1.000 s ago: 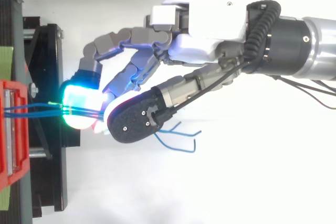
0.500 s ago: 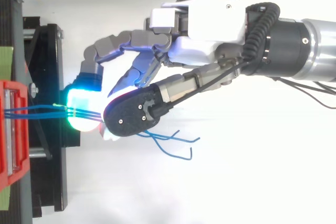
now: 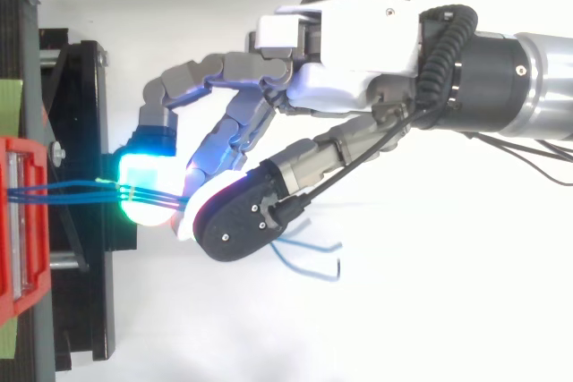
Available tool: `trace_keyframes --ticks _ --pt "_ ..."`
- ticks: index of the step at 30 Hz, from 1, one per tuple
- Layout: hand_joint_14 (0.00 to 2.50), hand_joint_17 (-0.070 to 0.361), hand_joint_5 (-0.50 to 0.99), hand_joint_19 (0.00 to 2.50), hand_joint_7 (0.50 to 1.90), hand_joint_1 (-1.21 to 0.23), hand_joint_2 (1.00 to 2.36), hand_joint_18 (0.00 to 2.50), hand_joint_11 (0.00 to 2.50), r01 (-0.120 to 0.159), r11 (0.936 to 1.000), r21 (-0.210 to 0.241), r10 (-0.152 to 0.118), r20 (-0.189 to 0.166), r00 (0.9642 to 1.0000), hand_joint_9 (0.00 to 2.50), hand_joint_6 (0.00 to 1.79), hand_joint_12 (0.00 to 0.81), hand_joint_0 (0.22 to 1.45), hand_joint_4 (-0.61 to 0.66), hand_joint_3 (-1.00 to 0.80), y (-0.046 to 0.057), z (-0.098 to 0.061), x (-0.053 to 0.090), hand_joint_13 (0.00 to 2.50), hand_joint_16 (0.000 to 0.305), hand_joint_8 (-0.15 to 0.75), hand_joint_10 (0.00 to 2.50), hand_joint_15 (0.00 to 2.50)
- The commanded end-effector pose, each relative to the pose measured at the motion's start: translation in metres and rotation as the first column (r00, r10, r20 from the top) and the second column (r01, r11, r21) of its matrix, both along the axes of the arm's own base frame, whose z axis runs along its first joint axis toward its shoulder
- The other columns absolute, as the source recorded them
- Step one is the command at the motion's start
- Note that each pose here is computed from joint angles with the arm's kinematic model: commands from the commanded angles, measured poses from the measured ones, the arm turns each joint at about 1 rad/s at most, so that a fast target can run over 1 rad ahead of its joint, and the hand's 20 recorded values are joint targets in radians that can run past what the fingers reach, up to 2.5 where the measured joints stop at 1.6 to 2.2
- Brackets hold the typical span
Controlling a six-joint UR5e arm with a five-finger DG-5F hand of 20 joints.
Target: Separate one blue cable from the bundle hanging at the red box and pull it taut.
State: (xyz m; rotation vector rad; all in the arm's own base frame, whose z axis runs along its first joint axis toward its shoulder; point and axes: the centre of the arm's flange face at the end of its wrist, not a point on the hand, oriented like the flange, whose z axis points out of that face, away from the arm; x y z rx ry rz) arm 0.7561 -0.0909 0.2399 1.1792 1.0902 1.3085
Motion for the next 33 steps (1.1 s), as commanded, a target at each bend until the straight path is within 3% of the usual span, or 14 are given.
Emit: trace_keyframes --ticks 1,4,7,10,18,20,26,28,33 --pt "0.01 0.065 -0.09 0.34 1.16 -0.60 1.00 0.79 0.41 0.001 1.0000 0.000 -0.001 -0.001 1.0000 1.00 0.50 0.337 0.61 0.25 -0.45 0.000 0.000 0.000 1.06 0.029 0.304 0.01 0.39" --pt "0.02 0.067 -0.09 0.35 1.16 -0.57 1.00 0.80 0.41 -0.001 1.0000 0.000 0.001 0.001 1.0000 1.02 0.50 0.339 0.60 0.24 -0.47 0.001 0.001 0.000 1.07 0.030 0.308 0.01 0.39" --pt "0.02 0.068 -0.09 0.36 1.22 -0.66 1.00 0.81 0.42 -0.001 1.0000 0.000 0.001 0.001 1.0000 1.01 0.50 0.343 0.62 0.21 -0.46 0.001 0.001 0.000 1.07 0.030 0.308 0.01 0.39" --pt "0.01 0.069 -0.09 0.36 1.36 -0.75 1.00 0.83 0.48 -0.004 1.0000 0.000 0.004 -0.001 1.0000 1.01 0.50 0.349 0.64 0.16 -0.45 0.002 -0.001 0.001 1.08 0.031 0.311 0.02 0.40" --pt "0.02 0.073 -0.17 0.36 1.09 -0.80 1.02 0.85 0.60 -0.009 0.9999 0.015 0.009 -0.002 1.0000 0.97 0.74 0.358 0.67 0.12 -0.21 0.004 0.000 0.000 1.09 0.032 0.304 0.02 0.43" --pt "0.02 0.073 -0.20 0.36 0.95 -0.82 1.02 0.86 0.62 -0.010 0.9997 0.024 0.010 -0.003 0.9999 0.97 0.81 0.363 0.70 0.15 -0.20 0.005 0.000 0.000 1.08 0.033 0.309 0.02 0.43" --pt "0.02 0.073 -0.21 0.37 0.93 -0.89 1.01 0.88 0.66 -0.013 0.9996 0.025 0.013 -0.005 0.9999 0.96 0.85 0.359 0.73 0.18 -0.38 0.007 -0.001 0.000 1.09 0.033 0.303 0.01 0.45" --pt "0.02 0.074 -0.20 0.37 0.94 -0.87 1.00 0.89 0.68 -0.014 0.9996 0.025 0.014 -0.005 0.9999 0.99 0.85 0.356 0.68 0.17 -0.50 0.008 -0.001 0.001 1.09 0.033 0.311 0.02 0.45" --pt "0.02 0.075 -0.19 0.40 0.98 -0.78 1.00 0.90 0.70 -0.019 0.9995 0.027 0.019 -0.003 0.9998 1.05 0.84 0.361 0.60 0.17 -0.50 0.012 0.000 0.001 1.11 0.033 0.323 0.02 0.46"
